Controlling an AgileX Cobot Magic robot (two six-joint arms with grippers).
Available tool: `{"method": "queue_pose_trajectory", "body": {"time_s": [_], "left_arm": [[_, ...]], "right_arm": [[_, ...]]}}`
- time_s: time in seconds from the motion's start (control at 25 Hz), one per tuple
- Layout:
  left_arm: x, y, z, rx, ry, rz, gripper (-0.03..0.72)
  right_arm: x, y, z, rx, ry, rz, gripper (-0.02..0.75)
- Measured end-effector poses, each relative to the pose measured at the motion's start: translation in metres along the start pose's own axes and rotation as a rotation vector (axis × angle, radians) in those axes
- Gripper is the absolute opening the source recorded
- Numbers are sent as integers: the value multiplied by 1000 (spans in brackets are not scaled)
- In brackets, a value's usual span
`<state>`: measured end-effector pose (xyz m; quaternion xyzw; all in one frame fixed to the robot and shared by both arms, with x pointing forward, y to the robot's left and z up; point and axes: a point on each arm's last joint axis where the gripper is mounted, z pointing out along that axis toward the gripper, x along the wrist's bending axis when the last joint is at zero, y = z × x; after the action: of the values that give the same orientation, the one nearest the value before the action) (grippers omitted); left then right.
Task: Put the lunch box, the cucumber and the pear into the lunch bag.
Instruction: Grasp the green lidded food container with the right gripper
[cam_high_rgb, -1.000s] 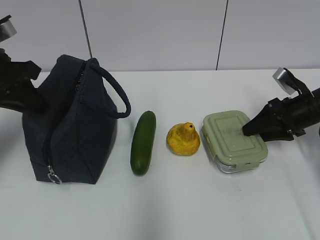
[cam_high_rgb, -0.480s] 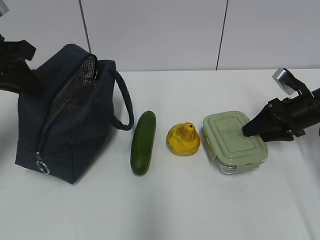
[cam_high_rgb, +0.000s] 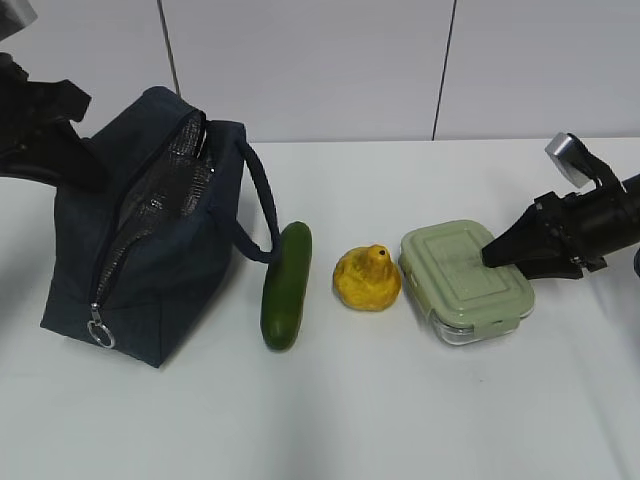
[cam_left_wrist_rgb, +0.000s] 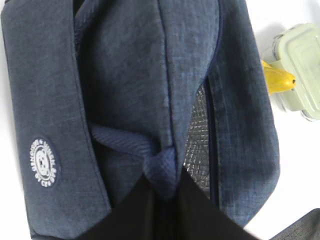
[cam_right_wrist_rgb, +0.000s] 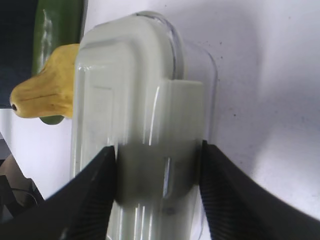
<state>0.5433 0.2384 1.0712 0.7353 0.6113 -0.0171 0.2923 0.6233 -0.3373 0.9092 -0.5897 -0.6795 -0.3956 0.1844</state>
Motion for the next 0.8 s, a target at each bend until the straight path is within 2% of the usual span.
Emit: {"method": "queue_pose_trajectory", "body": {"time_s": [0.8], "left_arm": [[-2,1,1,-11,1,9,3]], "right_arm": [[1,1,0,-13,7,-5,399]]}}
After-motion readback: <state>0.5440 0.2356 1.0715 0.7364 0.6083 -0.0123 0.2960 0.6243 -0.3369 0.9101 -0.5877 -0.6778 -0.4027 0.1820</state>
